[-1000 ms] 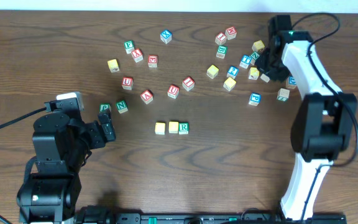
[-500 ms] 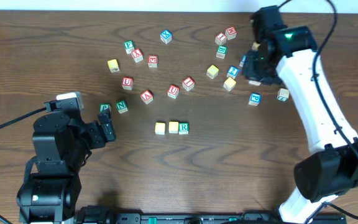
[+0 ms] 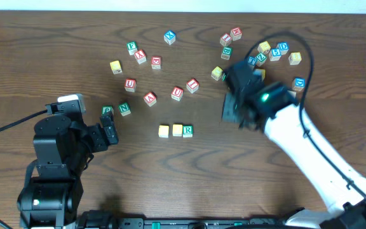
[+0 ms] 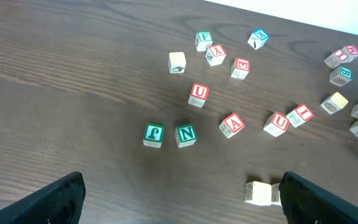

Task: Spell out CORL
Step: 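Carry the L block with the right gripper to right of R block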

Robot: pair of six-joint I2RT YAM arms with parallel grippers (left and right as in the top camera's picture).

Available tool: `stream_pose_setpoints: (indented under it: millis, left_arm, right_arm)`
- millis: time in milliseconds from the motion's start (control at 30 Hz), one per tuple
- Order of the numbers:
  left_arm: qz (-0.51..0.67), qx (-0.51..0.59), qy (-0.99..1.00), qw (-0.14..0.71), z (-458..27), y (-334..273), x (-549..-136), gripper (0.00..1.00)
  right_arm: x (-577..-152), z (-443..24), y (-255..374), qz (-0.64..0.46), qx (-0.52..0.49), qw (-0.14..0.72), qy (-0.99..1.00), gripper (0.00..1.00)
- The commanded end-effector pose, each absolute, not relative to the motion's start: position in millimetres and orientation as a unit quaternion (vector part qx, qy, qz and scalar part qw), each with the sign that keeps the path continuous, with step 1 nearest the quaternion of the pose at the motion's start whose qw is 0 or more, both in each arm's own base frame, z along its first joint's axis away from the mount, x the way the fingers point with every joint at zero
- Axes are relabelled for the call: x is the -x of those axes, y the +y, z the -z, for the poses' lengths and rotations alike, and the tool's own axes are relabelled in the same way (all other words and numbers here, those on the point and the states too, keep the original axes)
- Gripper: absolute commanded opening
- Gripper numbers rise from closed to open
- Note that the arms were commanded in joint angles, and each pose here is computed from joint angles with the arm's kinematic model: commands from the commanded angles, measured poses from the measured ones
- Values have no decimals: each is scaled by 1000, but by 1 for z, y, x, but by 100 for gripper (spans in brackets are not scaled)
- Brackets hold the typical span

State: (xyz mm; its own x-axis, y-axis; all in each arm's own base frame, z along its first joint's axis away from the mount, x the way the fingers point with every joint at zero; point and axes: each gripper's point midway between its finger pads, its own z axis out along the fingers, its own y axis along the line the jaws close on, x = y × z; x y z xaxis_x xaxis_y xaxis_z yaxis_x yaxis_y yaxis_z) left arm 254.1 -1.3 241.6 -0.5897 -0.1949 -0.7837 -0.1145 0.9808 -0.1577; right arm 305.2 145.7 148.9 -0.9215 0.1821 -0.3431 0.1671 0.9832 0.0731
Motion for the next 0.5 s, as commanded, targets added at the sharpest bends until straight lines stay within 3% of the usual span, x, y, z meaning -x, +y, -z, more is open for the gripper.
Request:
stream_pose_setpoints:
  millis: [0, 133, 467]
  left_arm:
    - [39, 87, 884, 457, -253, 2, -255, 98]
    - [39, 87, 884, 457, -253, 2, -255, 98]
    - [39, 87, 884, 457, -253, 2, -255, 98]
  right_arm:
    - [-282, -127, 145, 15, -117, 176, 977, 4]
    - [-269, -104, 163, 10, -94, 174, 980, 7]
    - [-283, -74, 178, 3, -96, 178, 979, 10]
